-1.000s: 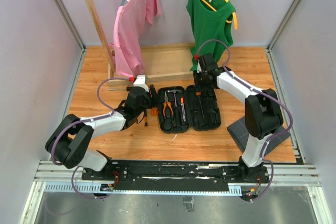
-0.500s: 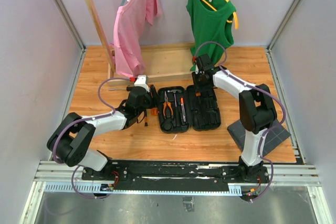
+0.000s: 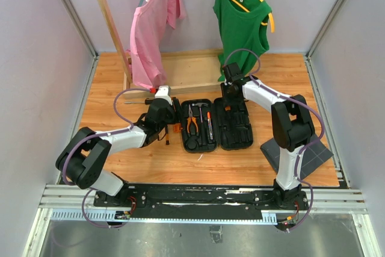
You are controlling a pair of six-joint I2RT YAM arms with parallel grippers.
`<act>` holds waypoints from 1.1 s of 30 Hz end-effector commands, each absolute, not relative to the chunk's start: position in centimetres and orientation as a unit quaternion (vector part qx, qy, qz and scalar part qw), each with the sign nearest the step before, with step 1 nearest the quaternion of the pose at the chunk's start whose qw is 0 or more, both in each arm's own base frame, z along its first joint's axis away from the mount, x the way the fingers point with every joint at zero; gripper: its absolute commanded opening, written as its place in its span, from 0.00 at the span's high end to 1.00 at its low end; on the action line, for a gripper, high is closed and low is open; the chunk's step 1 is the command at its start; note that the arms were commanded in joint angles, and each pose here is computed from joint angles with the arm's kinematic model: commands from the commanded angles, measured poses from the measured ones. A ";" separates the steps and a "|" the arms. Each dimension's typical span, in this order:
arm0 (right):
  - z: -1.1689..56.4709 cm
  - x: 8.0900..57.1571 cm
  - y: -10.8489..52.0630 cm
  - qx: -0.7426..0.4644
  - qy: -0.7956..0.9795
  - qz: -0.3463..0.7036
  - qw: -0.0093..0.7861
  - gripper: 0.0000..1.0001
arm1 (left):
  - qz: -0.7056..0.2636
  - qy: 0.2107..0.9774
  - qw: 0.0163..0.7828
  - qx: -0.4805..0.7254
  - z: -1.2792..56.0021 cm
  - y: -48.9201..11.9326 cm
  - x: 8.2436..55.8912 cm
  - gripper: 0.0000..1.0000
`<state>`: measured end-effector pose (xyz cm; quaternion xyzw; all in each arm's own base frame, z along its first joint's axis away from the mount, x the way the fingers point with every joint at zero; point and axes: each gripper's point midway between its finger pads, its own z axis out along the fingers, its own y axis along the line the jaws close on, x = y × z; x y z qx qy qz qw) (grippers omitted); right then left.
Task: Sort the tools into containers
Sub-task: Place the screwdriver in the storage box.
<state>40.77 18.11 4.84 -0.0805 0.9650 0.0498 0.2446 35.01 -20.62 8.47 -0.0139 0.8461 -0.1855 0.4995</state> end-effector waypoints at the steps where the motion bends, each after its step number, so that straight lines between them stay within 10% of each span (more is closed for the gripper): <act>1: 4.8 41.3 16.9 -0.040 0.969 0.031 0.240 0.78 | -0.186 0.839 0.510 -0.018 9.5 -20.7 35.9 0.42; 33: 9.7 38.8 15.9 -0.042 0.955 0.050 0.290 0.38 | -0.176 0.837 0.517 -0.032 10.0 -20.0 35.8 0.42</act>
